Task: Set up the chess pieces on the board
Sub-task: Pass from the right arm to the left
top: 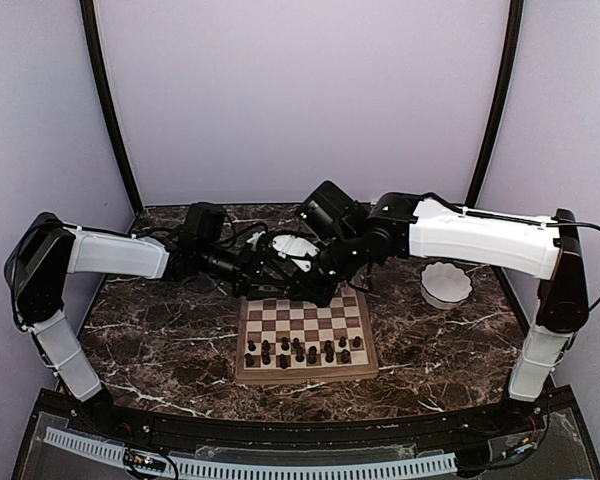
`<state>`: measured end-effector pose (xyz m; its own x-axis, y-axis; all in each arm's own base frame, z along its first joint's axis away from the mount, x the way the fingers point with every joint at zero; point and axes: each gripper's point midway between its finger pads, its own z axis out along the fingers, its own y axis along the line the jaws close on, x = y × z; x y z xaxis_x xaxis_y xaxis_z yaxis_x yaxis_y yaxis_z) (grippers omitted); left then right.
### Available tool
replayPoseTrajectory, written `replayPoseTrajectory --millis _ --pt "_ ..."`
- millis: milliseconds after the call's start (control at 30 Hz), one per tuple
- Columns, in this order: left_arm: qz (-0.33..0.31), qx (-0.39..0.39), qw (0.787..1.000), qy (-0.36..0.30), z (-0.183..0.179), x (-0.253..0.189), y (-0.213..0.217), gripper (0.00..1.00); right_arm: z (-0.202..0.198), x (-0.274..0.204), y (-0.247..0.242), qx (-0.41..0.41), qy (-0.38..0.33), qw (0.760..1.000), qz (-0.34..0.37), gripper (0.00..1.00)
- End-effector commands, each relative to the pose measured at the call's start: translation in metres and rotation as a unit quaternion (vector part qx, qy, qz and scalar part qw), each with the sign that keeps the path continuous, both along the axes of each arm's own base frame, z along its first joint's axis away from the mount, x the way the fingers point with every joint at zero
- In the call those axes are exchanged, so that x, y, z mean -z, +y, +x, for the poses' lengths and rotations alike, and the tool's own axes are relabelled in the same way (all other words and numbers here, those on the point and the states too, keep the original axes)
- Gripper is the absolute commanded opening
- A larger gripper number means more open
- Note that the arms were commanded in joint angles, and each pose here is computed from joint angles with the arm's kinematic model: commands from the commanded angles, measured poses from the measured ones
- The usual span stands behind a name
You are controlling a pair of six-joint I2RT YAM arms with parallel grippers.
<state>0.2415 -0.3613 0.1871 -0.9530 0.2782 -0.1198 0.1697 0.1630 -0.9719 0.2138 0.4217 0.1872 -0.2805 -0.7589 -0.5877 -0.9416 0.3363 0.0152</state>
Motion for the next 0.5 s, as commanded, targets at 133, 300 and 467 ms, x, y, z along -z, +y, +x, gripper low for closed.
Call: replayPoseTrajectory --millis 133,300,467 --pt "-0.011 0.019 1.0 -0.001 -0.0081 -0.0034 0.0025 0.28 0.0084 -0.0211 0.012 0.006 -0.03 0.999 0.037 0.11" --pt "-0.012 0.022 1.0 0.007 -0.0088 -0.0019 0.0023 0.22 0.012 -0.0238 0.0129 0.012 -0.038 0.998 0.04 0.11" --pt "-0.012 0.025 1.0 0.014 -0.01 -0.001 0.0025 0.26 0.0127 -0.0237 0.0115 0.015 -0.041 0.998 0.039 0.11"
